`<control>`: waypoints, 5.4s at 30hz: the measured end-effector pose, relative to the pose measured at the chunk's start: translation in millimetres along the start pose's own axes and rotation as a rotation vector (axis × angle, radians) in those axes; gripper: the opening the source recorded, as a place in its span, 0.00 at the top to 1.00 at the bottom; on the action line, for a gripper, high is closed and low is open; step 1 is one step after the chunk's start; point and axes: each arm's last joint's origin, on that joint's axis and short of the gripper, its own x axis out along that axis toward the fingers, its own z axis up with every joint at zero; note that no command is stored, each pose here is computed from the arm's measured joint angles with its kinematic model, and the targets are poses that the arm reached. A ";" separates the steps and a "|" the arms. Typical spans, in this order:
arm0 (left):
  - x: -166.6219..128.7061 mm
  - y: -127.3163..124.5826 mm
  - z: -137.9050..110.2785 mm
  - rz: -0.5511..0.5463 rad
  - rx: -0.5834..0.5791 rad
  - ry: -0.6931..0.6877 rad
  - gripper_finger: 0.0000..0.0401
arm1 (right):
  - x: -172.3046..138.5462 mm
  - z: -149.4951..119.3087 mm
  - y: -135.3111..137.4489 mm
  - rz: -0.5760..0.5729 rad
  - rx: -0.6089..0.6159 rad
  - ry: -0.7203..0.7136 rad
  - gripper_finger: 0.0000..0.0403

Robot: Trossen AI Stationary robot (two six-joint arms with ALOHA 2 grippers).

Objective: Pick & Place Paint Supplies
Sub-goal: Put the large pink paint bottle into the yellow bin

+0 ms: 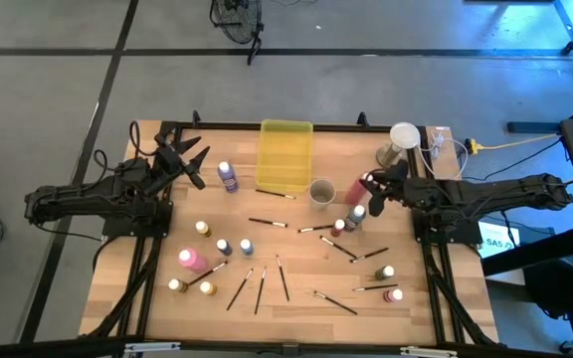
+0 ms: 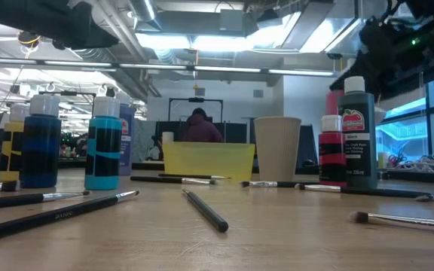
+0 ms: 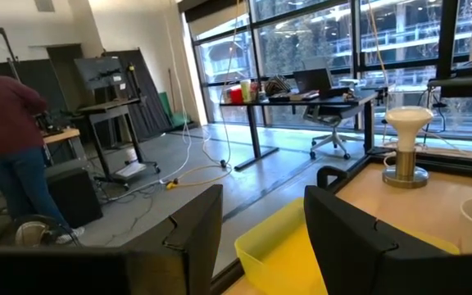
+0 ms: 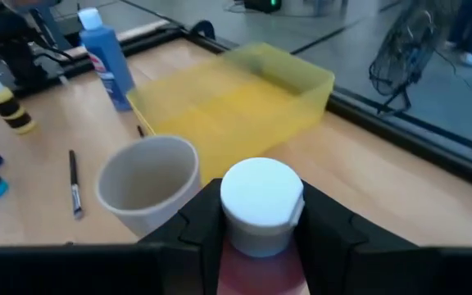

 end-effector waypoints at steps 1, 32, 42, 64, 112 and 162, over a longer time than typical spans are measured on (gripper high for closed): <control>0.0 0.0 0.0 0.000 0.000 0.000 0.58 | -1.2 3.9 0.7 0.002 -0.012 -0.008 0.70; 0.0 -0.3 -1.3 -0.003 0.008 0.010 0.58 | 0.2 204.4 -4.9 -0.016 -0.285 -0.286 0.70; 0.0 -0.4 -2.2 -0.005 0.014 0.019 0.58 | 84.0 238.9 -27.6 0.187 -0.264 -0.233 0.70; -0.2 -0.5 -6.7 0.007 0.014 0.059 0.58 | 223.4 211.4 -95.0 0.209 -0.193 -0.172 0.70; -0.6 -1.1 -11.4 -0.001 0.017 0.100 0.58 | 281.4 141.6 -69.3 0.025 -0.054 0.137 0.70; -0.8 -2.0 -13.5 -0.025 0.014 0.116 0.58 | 316.8 115.0 -53.0 0.080 -0.135 0.050 0.68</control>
